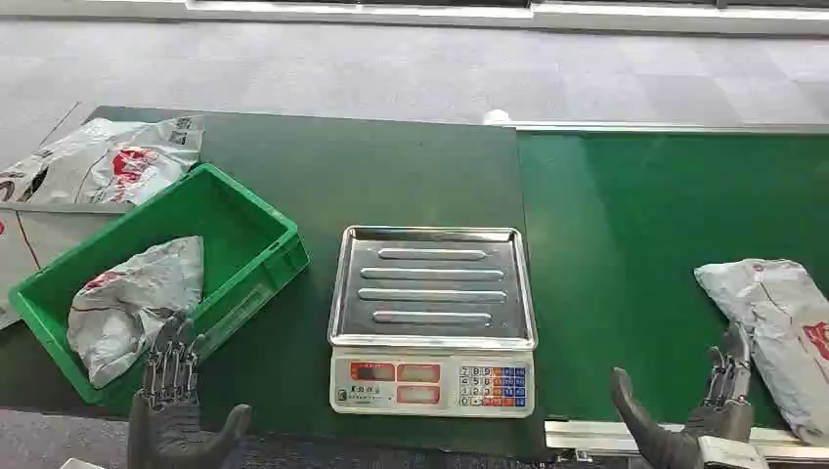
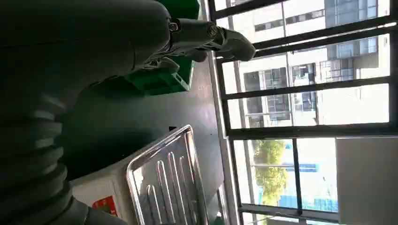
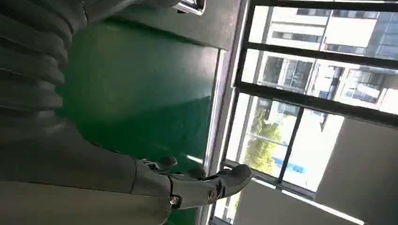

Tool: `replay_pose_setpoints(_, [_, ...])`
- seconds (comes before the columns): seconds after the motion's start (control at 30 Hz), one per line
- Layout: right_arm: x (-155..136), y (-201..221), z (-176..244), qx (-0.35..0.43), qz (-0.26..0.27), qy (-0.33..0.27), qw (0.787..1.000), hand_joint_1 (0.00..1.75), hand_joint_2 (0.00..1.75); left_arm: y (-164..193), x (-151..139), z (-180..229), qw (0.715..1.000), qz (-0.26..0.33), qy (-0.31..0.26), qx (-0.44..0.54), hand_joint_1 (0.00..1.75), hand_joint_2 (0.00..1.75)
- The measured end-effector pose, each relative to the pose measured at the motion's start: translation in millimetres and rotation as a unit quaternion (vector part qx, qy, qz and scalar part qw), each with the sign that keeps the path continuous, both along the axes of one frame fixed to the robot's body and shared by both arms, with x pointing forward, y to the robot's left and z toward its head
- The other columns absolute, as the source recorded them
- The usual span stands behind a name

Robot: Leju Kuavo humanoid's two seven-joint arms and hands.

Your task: Moved the parcel from conveyor to table for the left to box.

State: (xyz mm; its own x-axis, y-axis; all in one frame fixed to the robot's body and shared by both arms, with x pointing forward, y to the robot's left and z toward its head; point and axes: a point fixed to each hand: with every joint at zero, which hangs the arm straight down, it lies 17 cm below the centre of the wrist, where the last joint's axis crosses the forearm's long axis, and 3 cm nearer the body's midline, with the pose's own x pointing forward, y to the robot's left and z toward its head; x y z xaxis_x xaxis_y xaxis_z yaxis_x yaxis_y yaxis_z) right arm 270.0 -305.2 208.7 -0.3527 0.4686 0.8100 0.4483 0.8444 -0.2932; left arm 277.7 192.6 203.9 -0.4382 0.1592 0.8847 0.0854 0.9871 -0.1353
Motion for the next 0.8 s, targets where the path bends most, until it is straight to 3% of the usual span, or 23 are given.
replay_pose_setpoints(0.13, [4.8, 2.3, -1.6, -0.026, 0.0, 0.013, 1.0, 0.0, 1.75, 2.4, -2.1, 11.0, 1.0, 0.011, -0.02, 0.017, 0.0, 1.75])
replay_pose_setpoints(0.23, [30.7, -5.1, -8.0, -0.108, -0.02, 0.051, 0.993, 0.0, 1.75, 3.4, -2.6, 19.2, 0.999, 0.009, -0.035, 0.035, 0.0, 1.75])
replay_pose_setpoints(0.33, [67.2, -51.1, -49.5, -0.208, -0.062, 0.145, 0.965, 0.0, 1.75, 4.1, -4.4, 24.6, 0.998, 0.004, -0.046, 0.041, 0.0, 1.75])
replay_pose_setpoints(0.4, [81.1, -82.2, -62.8, -0.23, -0.076, 0.166, 0.956, 0.0, 1.75, 4.8, -5.6, 25.1, 0.998, 0.002, -0.049, 0.042, 0.0, 1.75])
replay_pose_setpoints(0.67, [95.1, -140.7, -81.9, -0.259, -0.116, 0.205, 0.937, 0.0, 1.75, 6.0, -7.1, 26.3, 0.997, -0.001, -0.053, 0.047, 0.0, 1.75])
replay_pose_setpoints(0.8, [107.9, -198.5, -103.2, -0.277, -0.179, 0.274, 0.904, 0.0, 1.75, 10.6, -8.3, 25.3, 0.998, 0.009, -0.052, 0.039, 0.0, 1.75])
